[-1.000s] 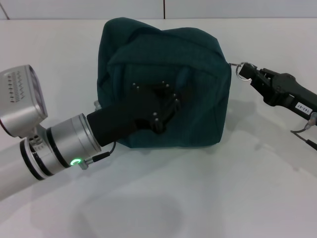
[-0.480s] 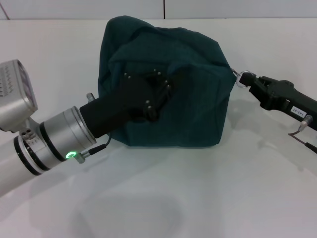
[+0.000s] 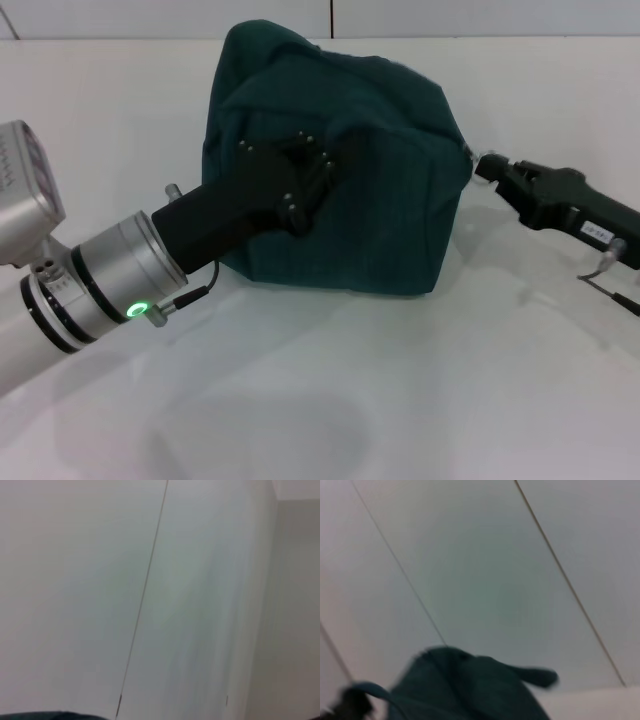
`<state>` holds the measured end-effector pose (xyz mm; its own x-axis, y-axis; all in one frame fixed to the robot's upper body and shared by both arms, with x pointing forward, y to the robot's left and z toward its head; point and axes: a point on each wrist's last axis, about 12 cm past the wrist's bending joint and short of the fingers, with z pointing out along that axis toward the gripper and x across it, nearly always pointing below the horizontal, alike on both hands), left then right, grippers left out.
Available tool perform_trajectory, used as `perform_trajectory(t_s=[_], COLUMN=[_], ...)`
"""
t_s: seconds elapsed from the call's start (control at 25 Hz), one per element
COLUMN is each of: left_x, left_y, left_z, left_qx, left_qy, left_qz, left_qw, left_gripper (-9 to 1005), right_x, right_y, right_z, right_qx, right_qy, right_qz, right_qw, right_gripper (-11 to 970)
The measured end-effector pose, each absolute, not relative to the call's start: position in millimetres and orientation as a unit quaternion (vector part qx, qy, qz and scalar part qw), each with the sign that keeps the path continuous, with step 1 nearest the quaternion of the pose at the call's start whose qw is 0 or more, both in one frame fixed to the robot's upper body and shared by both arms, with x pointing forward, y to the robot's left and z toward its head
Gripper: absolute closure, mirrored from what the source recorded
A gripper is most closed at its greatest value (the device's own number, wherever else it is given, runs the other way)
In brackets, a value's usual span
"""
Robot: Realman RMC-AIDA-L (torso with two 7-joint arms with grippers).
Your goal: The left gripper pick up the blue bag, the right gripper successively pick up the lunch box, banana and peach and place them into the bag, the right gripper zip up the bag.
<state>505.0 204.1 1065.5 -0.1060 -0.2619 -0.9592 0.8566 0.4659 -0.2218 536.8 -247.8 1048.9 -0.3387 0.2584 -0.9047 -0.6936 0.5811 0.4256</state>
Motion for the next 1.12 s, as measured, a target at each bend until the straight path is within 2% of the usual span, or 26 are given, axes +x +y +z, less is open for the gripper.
perform_trajectory(t_s=[0.28, 0.72, 1.12], left_x=[504, 508, 508], left_y=[208, 205, 204], left_z=[1060, 1062, 1063], left_qx=[0.244, 0.243, 0.244], left_qy=[0.599, 0.596, 0.594], left_qz=[-0.443, -0.444, -0.446], left_qw=[0.621, 0.623, 0.623], left_gripper=[883, 864, 847], right_x=[527, 543, 542], right_y=[-257, -247, -245], right_z=[1062, 1037, 1053], right_qx=[-0.151, -0.168, -0.174], right_qy=[0.651, 0.740, 0.704], right_qz=[0.466, 0.400, 0.449], right_qw=[0.580, 0.514, 0.522], right_gripper=[947, 946, 946])
